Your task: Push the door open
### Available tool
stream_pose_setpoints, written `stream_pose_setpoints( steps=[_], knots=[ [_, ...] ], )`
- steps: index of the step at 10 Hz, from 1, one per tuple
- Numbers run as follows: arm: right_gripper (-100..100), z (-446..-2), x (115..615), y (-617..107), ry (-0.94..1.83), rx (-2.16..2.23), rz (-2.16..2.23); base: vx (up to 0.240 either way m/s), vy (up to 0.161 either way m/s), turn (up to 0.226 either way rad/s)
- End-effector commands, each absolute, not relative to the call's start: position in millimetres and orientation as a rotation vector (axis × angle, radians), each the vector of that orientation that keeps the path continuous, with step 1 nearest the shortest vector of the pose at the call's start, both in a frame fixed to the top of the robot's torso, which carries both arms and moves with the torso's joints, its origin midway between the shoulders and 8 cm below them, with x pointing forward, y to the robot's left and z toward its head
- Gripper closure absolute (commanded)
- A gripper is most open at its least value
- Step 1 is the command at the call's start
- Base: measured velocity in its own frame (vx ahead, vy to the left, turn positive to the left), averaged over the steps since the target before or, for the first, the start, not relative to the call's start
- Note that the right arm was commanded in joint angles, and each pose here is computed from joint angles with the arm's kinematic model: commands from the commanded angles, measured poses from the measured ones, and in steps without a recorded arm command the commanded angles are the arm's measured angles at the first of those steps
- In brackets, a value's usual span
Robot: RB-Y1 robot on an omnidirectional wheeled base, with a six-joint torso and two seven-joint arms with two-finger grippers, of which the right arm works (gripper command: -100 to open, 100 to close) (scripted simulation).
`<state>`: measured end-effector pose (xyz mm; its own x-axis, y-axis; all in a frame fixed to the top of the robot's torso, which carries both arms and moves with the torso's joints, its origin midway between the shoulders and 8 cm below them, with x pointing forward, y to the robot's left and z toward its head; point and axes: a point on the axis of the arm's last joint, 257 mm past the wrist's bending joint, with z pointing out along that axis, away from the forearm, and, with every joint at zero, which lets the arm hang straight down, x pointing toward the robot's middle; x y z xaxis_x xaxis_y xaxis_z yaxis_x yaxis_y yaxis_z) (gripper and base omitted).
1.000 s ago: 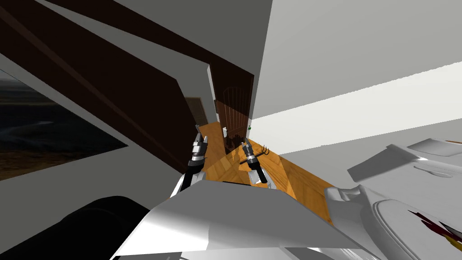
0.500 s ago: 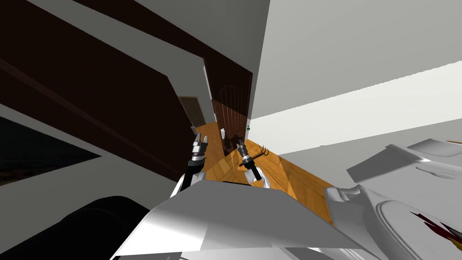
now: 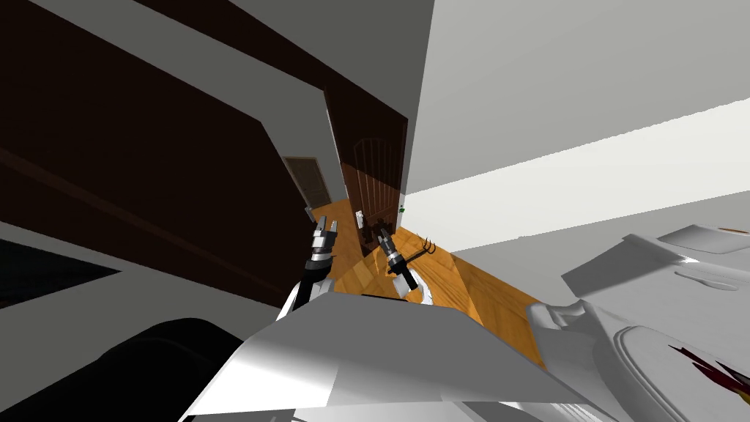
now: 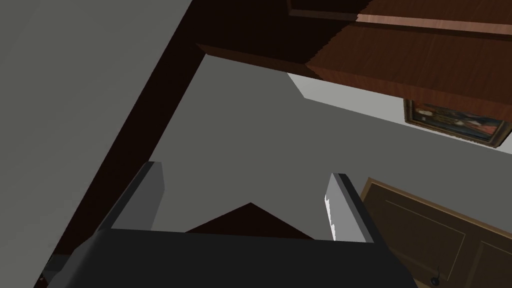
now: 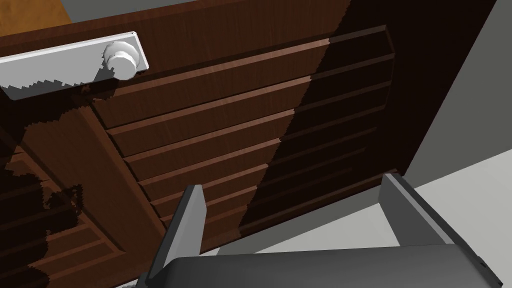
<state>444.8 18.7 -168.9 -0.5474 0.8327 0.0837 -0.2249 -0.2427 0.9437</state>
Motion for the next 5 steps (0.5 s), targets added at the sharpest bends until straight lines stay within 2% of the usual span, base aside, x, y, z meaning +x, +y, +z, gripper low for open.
stream_pose_setpoints(
  steps=[1, 5],
  knots=[
    [-100, -178.2, 443.4, 33.0, 1.315, 0.783, 1.881, 0.098, 0.014, -0.05],
    [-100, -197.2, 438.5, 63.0, 1.408, 0.764, 1.903, 0.098, 0.012, -0.055]
  ],
)
